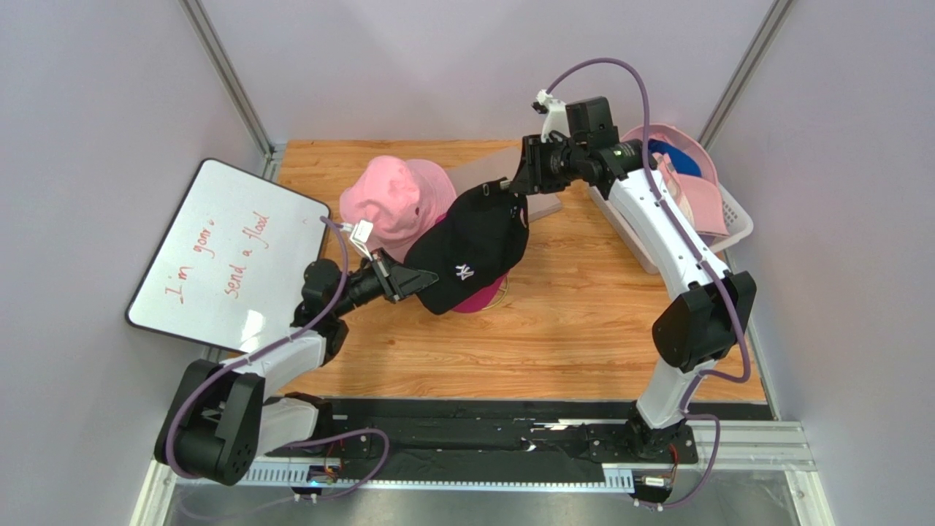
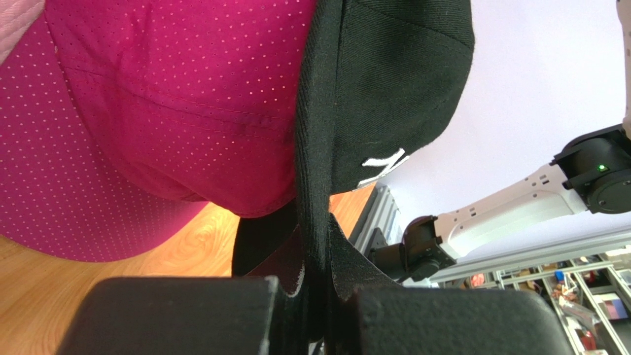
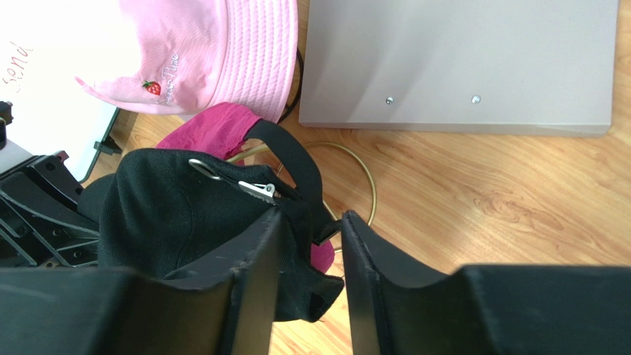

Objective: Stack the hats
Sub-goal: Stack the hat on the hat.

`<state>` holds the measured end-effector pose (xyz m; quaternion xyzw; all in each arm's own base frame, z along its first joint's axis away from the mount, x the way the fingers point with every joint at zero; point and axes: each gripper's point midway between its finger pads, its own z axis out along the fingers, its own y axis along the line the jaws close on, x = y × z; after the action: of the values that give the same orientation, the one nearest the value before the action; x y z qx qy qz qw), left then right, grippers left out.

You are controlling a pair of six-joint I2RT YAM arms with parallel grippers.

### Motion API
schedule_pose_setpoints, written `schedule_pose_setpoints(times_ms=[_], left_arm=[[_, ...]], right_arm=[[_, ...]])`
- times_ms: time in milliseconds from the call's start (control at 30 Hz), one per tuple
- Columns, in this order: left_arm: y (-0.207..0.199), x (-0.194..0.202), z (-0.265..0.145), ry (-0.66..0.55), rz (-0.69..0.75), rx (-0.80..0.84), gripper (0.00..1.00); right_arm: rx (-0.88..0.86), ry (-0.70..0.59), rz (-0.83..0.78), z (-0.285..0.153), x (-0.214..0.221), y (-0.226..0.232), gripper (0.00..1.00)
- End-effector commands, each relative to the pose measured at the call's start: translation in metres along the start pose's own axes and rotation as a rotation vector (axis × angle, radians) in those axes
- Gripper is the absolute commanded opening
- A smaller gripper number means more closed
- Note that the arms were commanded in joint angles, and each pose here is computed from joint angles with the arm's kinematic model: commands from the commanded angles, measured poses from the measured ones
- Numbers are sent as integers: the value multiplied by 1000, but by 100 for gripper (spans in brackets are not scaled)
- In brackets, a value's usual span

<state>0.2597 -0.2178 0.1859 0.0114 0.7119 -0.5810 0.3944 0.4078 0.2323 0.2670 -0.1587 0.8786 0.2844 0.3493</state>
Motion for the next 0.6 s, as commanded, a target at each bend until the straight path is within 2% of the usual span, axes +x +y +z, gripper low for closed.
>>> schedule_pose_setpoints(times_ms=[0, 100, 200, 300, 333, 467, 567], left_arm=[[30, 8, -2, -8, -5, -96, 0], [36, 10, -1, -9, -12, -108, 0], [37, 11, 0, -14, -21, -90, 0], [38, 10, 3, -20, -41, -76, 0], [35, 9, 4, -25, -33, -59, 0], [36, 13, 6, -3, -41, -42, 0], [32, 12, 6, 3, -23, -29, 6]], right_arm=[[-23, -98, -30, -7, -30, 8, 42], [-46, -111, -27, -6, -32, 12, 44], [-56, -112, -26, -3, -32, 12, 41], [-49, -107, -24, 1, -31, 8, 13], [-51, -105, -25, 2, -30, 9, 0], [-60, -123, -27, 3, -33, 10, 0], [-79, -135, -28, 2, -35, 14, 0]])
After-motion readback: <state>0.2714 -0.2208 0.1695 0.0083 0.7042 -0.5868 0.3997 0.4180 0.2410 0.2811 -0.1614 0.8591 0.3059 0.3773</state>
